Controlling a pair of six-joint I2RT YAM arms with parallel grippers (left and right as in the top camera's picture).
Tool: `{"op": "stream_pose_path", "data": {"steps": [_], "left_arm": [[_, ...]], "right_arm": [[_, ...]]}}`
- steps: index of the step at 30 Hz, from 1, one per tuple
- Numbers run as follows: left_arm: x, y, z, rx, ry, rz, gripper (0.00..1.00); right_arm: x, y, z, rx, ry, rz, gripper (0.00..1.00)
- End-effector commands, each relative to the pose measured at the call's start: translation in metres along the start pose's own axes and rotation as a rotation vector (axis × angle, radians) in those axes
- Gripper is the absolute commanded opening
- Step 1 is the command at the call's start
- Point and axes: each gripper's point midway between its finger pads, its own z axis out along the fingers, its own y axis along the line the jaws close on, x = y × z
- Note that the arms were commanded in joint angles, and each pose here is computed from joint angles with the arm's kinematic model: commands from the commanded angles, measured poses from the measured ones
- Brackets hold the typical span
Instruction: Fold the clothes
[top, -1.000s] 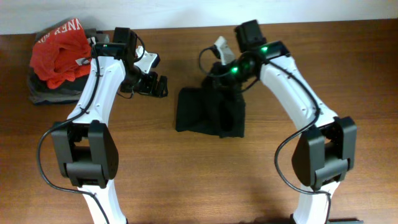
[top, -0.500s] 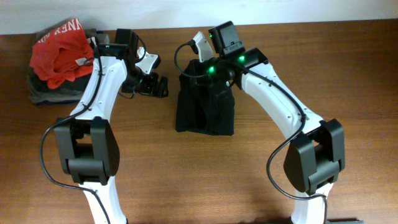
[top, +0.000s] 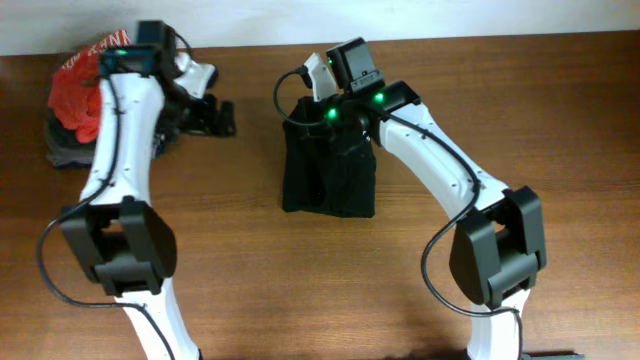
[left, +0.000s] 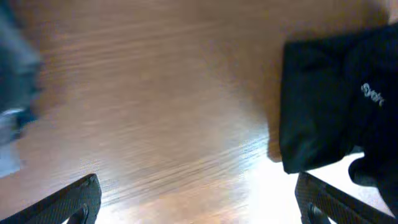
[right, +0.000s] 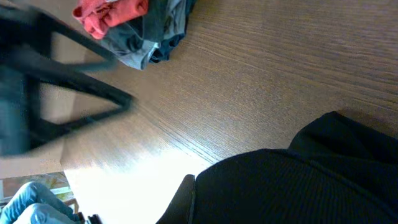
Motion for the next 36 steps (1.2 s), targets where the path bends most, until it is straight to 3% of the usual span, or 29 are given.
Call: {"op": "stream_pose_path", "data": {"steps": [1,14,15,16,17,18,20,28,36], "left_arm": [[-0.009,0.020,-0.023,-0.019,-0.061,-0.022,0.99],[-0.012,0.021,-0.025,0.005,-0.084,-0.023,0.99],[-0.012,0.021,-0.025,0.005,-0.084,-0.022,0.99],[-0.013,0.021,-0.025,0.005,-0.085,-0.022,0.99],[-0.013,0.021,-0.025,0.005,-0.088,-0.021,0.99],[-0.013,0.021,-0.025,0.005,-0.088,-0.022,0.99],[-0.013,0.021,-0.025,0.005,-0.087,-0.022,0.99],[-0.014,0.021,-0.025,0.004,-0.089,-0.021,0.99],[-0.016,0.021,-0.025,0.003,-0.097,-0.018,0.99]], "right_arm": [[0.000,0.002,0.013,0.032,-0.004,-0.020,0.04],[0.010,0.013,0.067,0.025,-0.012,-0.105,0.04],[0.011,0.016,0.069,0.020,-0.014,-0.112,0.08],[0.011,0.015,0.070,0.020,-0.013,-0.115,0.23],[0.013,0.017,0.071,0.013,-0.006,-0.128,0.60],[0.013,0.018,0.070,0.007,-0.006,-0.132,0.73],[0.008,0.025,0.062,-0.016,-0.017,-0.156,0.79],[-0.010,0.023,-0.006,0.058,-0.062,-0.108,0.80],[0.028,-0.025,-0.046,0.263,0.084,-0.028,0.80]]}}
